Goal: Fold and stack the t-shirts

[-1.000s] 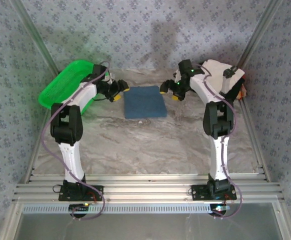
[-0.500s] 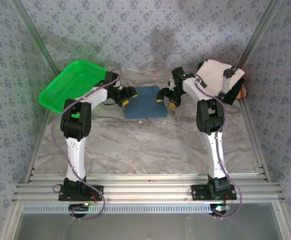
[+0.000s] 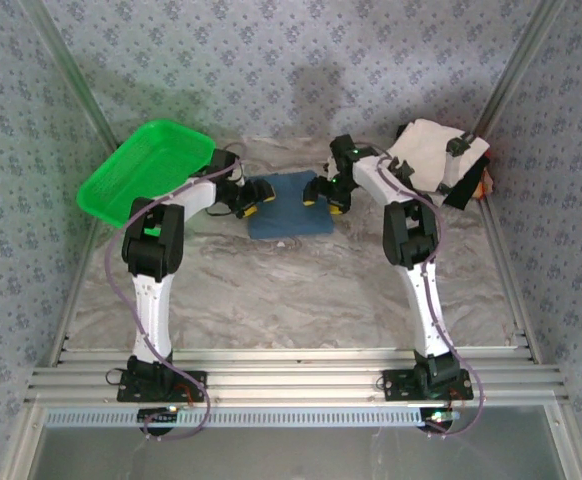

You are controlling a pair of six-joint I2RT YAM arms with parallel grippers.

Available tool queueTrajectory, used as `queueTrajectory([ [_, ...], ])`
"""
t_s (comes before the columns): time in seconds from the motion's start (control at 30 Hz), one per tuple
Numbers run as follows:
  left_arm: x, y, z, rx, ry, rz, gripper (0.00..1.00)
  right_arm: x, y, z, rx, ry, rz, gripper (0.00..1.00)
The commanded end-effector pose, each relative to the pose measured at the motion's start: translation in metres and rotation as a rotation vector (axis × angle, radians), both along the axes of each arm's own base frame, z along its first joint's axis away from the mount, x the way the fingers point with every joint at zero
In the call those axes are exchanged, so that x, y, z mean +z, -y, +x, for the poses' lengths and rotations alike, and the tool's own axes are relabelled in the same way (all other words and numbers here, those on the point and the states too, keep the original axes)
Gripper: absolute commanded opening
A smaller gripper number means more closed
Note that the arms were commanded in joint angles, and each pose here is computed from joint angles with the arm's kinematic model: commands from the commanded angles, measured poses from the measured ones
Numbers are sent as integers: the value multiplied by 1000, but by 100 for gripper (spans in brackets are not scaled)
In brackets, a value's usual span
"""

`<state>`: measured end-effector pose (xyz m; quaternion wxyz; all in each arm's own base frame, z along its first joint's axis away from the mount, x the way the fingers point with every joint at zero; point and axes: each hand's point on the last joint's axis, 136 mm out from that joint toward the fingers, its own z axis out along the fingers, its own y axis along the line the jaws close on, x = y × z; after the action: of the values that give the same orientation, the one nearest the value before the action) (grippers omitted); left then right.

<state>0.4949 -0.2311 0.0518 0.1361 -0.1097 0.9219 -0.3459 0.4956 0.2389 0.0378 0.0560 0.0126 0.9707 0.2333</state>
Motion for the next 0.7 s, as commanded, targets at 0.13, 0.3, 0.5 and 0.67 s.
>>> queueTrajectory([
  [0.13, -36, -16, -31, -17, -111, 72, 73, -33, -12, -20, -13, -112, -6, 75],
  [0.3, -39, -15, -33, -30, -116, 67, 73, -30, -17, -7, -52, -96, 44, 70],
  [0.5, -38, -13, -33, -44, -113, 62, 73, -36, -34, -8, -74, -103, 97, 60],
  [0.67, -27, -12, -31, -50, -90, 51, 73, -37, -40, -3, -94, -94, 117, 35],
])
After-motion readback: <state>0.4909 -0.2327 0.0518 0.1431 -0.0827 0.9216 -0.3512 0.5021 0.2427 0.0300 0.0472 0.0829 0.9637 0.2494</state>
